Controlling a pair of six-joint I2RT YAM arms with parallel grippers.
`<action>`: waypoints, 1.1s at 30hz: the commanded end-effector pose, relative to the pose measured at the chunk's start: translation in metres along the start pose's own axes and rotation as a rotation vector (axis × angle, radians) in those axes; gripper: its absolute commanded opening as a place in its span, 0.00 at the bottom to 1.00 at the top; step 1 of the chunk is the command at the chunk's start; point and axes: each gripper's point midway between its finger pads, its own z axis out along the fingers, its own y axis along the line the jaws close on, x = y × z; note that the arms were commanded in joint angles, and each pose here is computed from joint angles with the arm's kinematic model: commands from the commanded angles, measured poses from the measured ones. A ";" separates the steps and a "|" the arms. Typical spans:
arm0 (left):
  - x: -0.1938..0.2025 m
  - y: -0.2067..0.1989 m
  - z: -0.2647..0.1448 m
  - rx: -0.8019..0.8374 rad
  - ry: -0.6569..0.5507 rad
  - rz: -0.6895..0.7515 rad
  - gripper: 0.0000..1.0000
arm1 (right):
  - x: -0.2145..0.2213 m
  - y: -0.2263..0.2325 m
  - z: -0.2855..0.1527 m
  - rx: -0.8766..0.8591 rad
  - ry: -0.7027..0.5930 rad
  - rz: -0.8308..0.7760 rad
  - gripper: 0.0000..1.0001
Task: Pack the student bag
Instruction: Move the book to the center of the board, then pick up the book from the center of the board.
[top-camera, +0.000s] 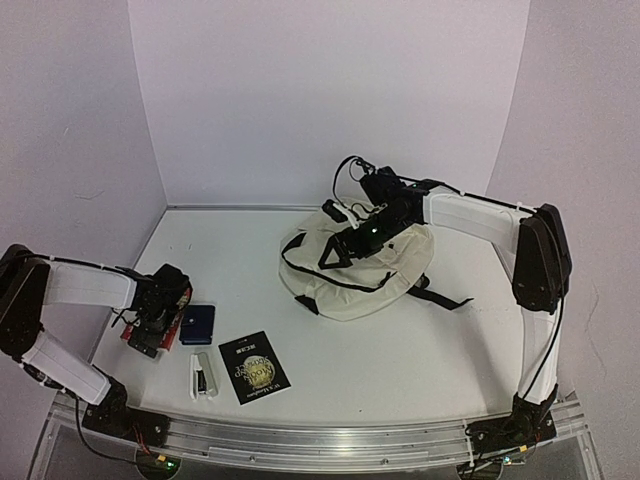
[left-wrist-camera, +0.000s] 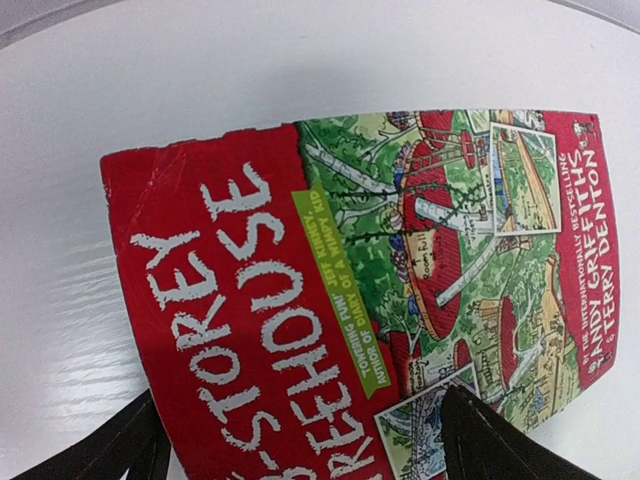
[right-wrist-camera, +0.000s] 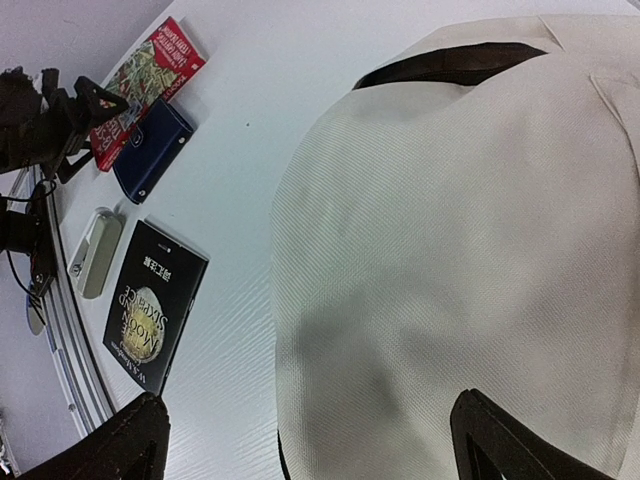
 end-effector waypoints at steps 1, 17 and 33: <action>0.046 -0.051 0.024 0.160 0.225 0.128 0.92 | -0.019 0.015 -0.024 -0.007 -0.063 -0.039 0.98; 0.079 -0.160 -0.008 0.488 0.369 0.595 0.87 | -0.026 0.023 -0.023 -0.039 -0.073 -0.025 0.98; -0.038 -0.171 -0.001 0.469 0.212 0.385 0.93 | -0.056 0.056 0.003 -0.085 -0.100 -0.041 0.97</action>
